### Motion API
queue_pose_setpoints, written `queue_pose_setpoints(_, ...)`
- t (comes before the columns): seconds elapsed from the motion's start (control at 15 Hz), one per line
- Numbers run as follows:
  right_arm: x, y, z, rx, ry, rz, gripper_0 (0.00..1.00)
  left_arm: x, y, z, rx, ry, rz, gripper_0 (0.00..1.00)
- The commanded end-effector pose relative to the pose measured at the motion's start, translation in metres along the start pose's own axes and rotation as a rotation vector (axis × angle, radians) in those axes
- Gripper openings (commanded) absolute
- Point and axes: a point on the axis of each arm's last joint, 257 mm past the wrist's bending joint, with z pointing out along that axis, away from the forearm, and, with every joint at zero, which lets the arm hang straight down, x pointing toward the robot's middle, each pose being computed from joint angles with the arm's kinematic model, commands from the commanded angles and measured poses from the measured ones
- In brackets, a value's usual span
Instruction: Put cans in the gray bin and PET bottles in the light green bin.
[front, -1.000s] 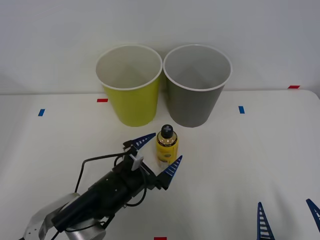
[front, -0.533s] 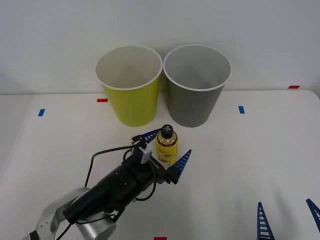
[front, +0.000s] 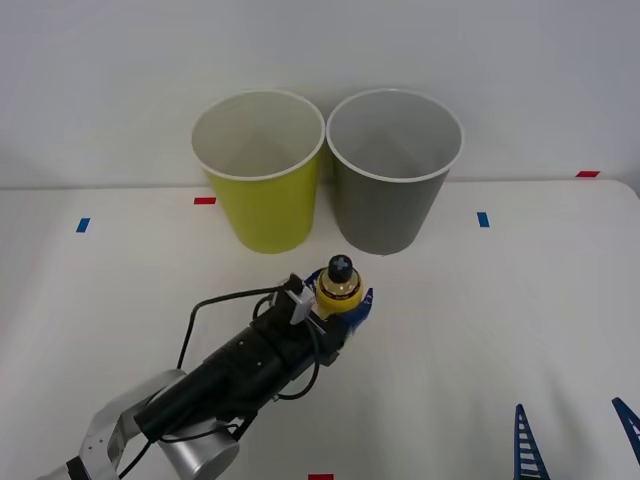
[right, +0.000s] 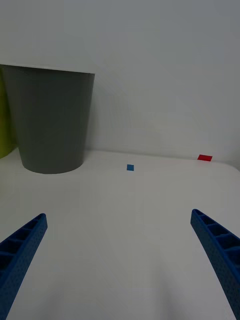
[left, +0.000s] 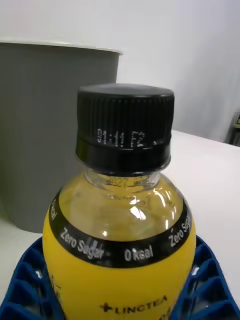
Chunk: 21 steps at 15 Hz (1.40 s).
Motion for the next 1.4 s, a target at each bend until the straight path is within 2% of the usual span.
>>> queue_pose_setpoints(0.07, 0.000, 0.000, 0.000, 0.000, 0.000, 0.000, 1.00, 0.003, 0.000, 0.002, 0.002, 0.023, 0.020, 0.01)
queue_pose_setpoints(0.2, 0.000, 0.000, 0.000, 0.000, 0.000, 0.000, 1.00, -0.001, -0.001, 0.004, 0.013, 0.077, 0.037, 0.01)
queue_pose_setpoints(0.33, 0.000, 0.000, 0.000, 0.000, 0.000, 0.000, 1.00, -0.012, 0.005, -0.004, 0.018, 0.153, 0.067, 0.01)
queue_pose_setpoints(0.6, 0.000, 0.000, 0.000, 0.000, 0.000, 0.000, 1.00, -0.045, 0.004, -0.034, 0.023, 0.269, 0.072, 0.01)
queue_pose_setpoints(0.8, 0.000, 0.000, 0.000, 0.000, 0.000, 0.000, 1.00, -0.068, 0.022, -0.048, -0.012, 0.329, 0.083, 0.01)
queue_pose_setpoints(0.93, 0.000, 0.000, 0.000, 0.000, 0.000, 0.000, 1.00, -0.090, 0.032, -0.060, -0.019, 0.375, 0.032, 0.00)
queue_pose_setpoints(1.07, 0.000, 0.000, 0.000, 0.000, 0.000, 0.000, 1.00, -0.111, 0.042, -0.076, -0.038, 0.429, 0.023, 0.00)
queue_pose_setpoints(1.27, 0.000, 0.000, 0.000, 0.000, 0.000, 0.000, 1.00, -0.139, 0.060, -0.095, -0.101, 0.460, 0.024, 0.01)
queue_pose_setpoints(1.4, 0.000, 0.000, 0.000, 0.000, 0.000, 0.000, 1.00, -0.154, 0.068, -0.105, -0.138, 0.458, 0.017, 0.00)
